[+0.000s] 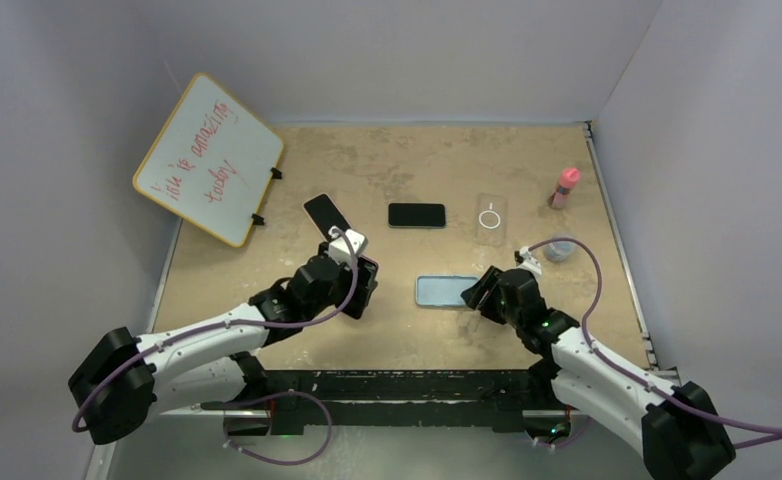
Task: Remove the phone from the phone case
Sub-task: Place the phone case at the center of the board.
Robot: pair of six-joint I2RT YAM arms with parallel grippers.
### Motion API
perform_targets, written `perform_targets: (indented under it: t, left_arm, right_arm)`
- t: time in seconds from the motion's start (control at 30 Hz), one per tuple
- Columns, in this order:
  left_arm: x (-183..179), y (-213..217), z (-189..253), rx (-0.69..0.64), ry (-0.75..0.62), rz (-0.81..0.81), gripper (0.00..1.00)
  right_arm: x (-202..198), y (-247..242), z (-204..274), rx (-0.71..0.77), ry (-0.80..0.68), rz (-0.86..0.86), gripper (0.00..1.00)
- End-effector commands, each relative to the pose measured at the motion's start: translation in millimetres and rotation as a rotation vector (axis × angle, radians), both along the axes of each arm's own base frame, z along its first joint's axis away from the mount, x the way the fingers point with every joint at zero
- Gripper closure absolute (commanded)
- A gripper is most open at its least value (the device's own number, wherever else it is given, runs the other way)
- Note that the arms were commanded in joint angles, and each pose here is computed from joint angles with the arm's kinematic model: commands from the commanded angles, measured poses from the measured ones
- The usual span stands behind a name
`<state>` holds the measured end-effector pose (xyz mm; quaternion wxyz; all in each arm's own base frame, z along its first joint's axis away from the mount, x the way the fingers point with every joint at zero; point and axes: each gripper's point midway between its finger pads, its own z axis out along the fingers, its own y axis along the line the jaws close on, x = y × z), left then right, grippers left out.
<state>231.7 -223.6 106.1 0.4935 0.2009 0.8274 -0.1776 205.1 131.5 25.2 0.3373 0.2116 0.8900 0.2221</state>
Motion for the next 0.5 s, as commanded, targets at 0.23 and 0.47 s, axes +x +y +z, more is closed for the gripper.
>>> perform_targets:
  t: [0.23, 0.47]
  left_arm:
    - [32.0, -40.3, 28.9, 0.008, -0.064, -0.114, 1.0]
    - [51.3, -75.0, 10.8, 0.135, -0.028, -0.246, 1.0]
  right_arm:
    - [-10.9, 1.2, 7.7, -0.055, 0.008, 0.117, 0.33]
    - [0.8, -3.9, 27.5, -0.095, -0.086, 0.12, 0.23]
